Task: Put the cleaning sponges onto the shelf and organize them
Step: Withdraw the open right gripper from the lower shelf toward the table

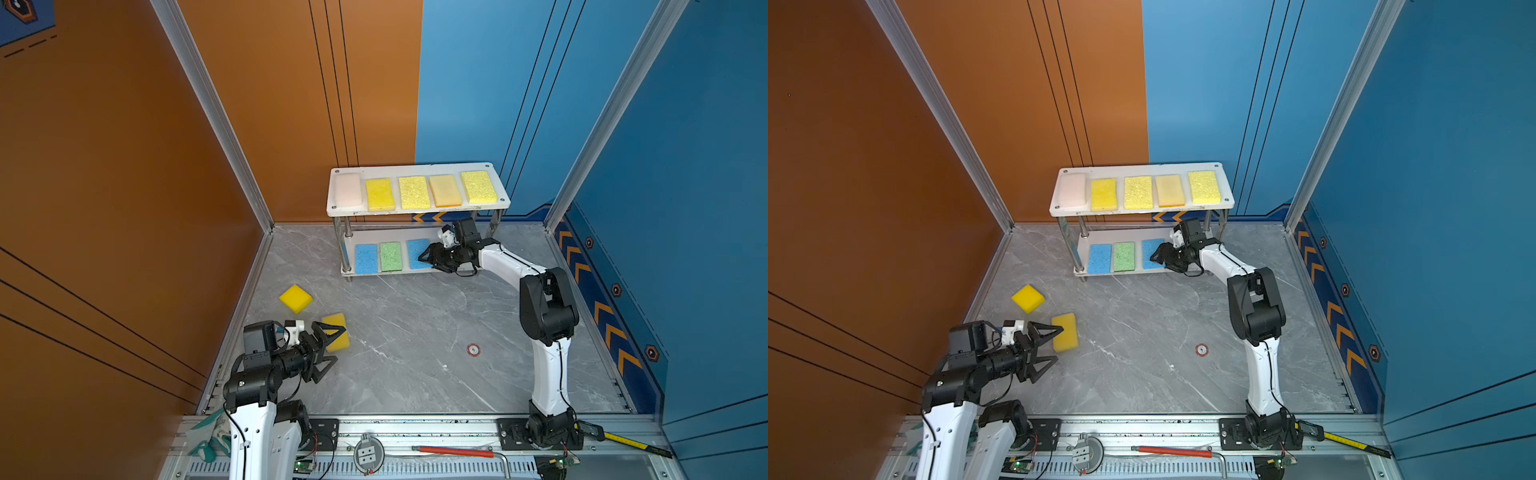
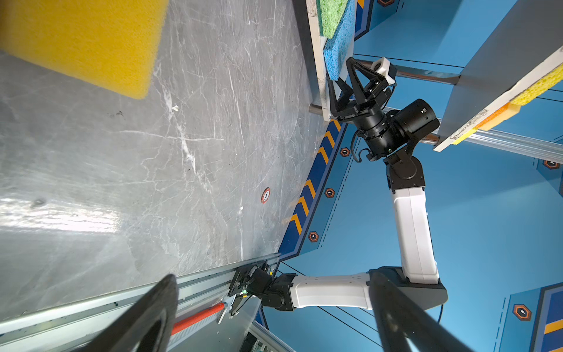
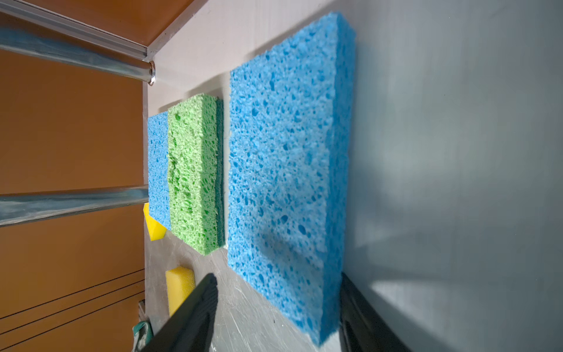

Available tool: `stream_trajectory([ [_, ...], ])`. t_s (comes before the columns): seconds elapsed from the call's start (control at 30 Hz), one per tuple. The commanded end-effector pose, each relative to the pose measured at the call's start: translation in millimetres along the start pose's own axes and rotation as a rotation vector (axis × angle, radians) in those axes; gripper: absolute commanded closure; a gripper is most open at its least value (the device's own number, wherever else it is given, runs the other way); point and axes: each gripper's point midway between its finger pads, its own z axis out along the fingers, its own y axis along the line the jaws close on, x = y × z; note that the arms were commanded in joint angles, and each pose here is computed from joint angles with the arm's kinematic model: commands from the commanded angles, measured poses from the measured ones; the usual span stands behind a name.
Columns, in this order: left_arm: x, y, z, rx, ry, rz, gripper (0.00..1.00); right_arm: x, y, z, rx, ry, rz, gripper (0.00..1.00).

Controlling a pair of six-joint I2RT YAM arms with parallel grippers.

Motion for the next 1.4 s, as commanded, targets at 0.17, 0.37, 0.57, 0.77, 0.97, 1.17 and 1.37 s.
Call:
stream_trajectory([
  [0.17,-2.0,-7.6,-3.8,0.0,-0.01,0.033,0.02,32.1,-24.6,3.0,0.236,0.115,-0.116,0.36],
  [0.37,-3.3,-8.2,-4.2,-0.002,-0.015,0.034,0.02,29.5,-25.0,-3.8,0.298,0.095,-0.168,0.32],
  [0.57,-4.6,-8.7,-4.8,-0.006,-0.023,0.043,0.02,20.4,16.6,-27.9,0.283,0.023,-0.322,0.3],
  [0.77,-6.8,-12.3,-7.8,-0.008,-0.047,0.071,0.02,29.2,53.1,-60.6,0.289,-0.053,-0.419,0.3],
  [0.97,-5.8,-14.1,-9.7,-0.001,-0.057,0.092,0.02,74.8,67.5,-80.3,0.235,-0.055,-0.385,0.3],
  [1.17,-3.7,-17.9,-15.1,0.01,-0.086,0.131,0.02,162.7,95.3,-69.9,0.091,0.124,-0.327,0.27],
  [1.37,2.0,-18.2,-30.2,-0.045,-0.146,0.21,0.02,251.1,147.3,-38.7,-0.022,0.313,-0.352,0.22],
])
